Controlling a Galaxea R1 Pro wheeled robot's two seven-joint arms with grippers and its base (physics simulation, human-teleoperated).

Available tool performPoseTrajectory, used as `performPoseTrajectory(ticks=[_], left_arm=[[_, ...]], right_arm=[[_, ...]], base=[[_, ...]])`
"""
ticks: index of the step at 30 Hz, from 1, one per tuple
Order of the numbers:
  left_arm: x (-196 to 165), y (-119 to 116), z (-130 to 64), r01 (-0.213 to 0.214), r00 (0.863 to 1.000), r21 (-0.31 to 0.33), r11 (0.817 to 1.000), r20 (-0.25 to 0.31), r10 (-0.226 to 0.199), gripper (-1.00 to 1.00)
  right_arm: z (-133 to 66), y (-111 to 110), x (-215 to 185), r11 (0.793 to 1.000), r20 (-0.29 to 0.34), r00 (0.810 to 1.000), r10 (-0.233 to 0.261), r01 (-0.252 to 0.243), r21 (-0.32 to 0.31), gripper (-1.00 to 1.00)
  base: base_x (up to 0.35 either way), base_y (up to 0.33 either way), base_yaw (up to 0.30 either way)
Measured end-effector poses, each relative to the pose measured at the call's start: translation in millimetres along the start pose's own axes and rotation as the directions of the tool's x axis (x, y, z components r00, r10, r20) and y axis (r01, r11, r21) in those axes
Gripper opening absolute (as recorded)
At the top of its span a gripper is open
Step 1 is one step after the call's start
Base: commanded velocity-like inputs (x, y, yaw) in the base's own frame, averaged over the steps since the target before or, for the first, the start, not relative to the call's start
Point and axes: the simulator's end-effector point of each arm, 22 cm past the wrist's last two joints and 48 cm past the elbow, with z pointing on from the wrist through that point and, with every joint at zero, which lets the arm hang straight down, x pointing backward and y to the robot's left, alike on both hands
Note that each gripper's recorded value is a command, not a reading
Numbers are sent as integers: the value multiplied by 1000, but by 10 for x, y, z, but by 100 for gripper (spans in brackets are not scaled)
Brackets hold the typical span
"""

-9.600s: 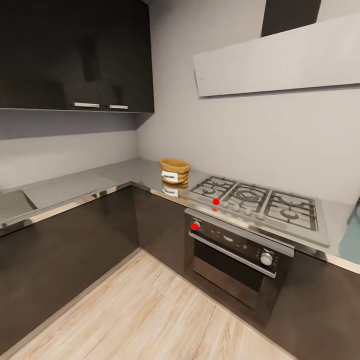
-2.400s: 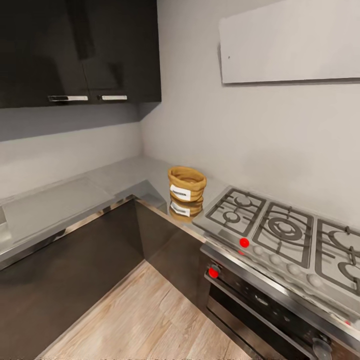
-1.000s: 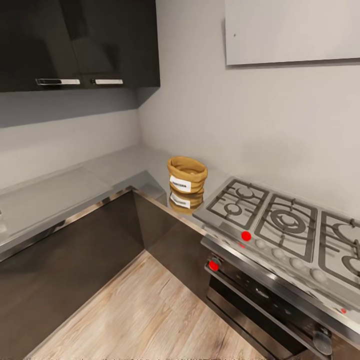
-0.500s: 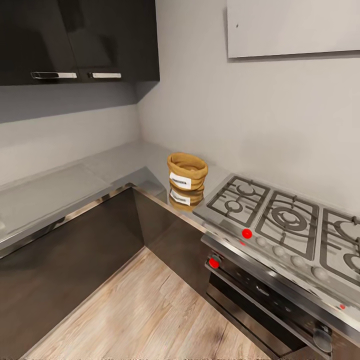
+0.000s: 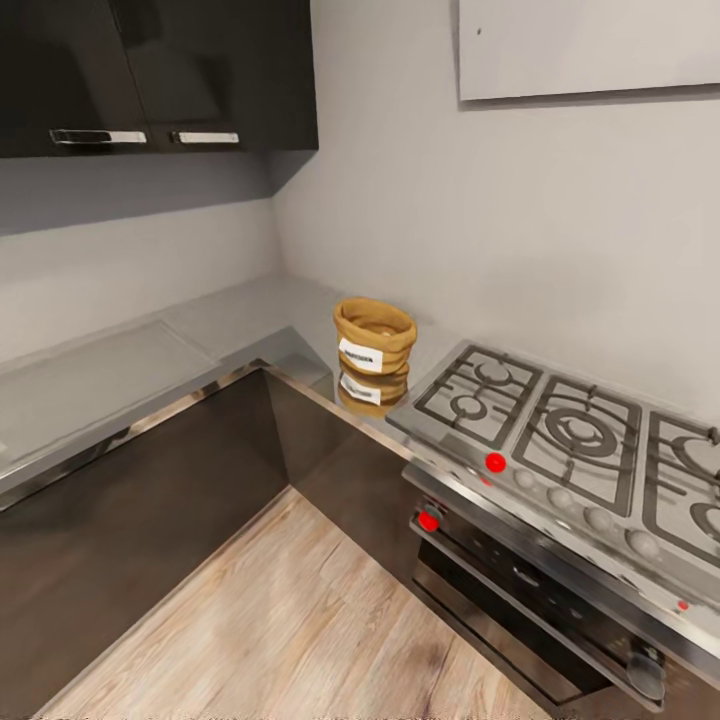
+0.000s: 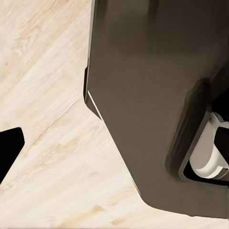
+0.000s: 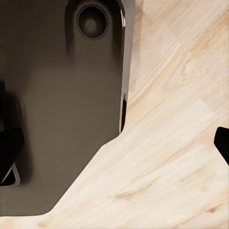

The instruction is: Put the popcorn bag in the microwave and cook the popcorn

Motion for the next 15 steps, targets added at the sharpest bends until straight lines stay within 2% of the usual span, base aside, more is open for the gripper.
performPoseTrajectory(ticks=[15], left_arm=[[89,14,-4,-1,1000,-4,1000,-23,0,100]], right_arm=[[10,2,94,1000,-24,1000,1,-1,-1,100]], base=[[0,0,0]])
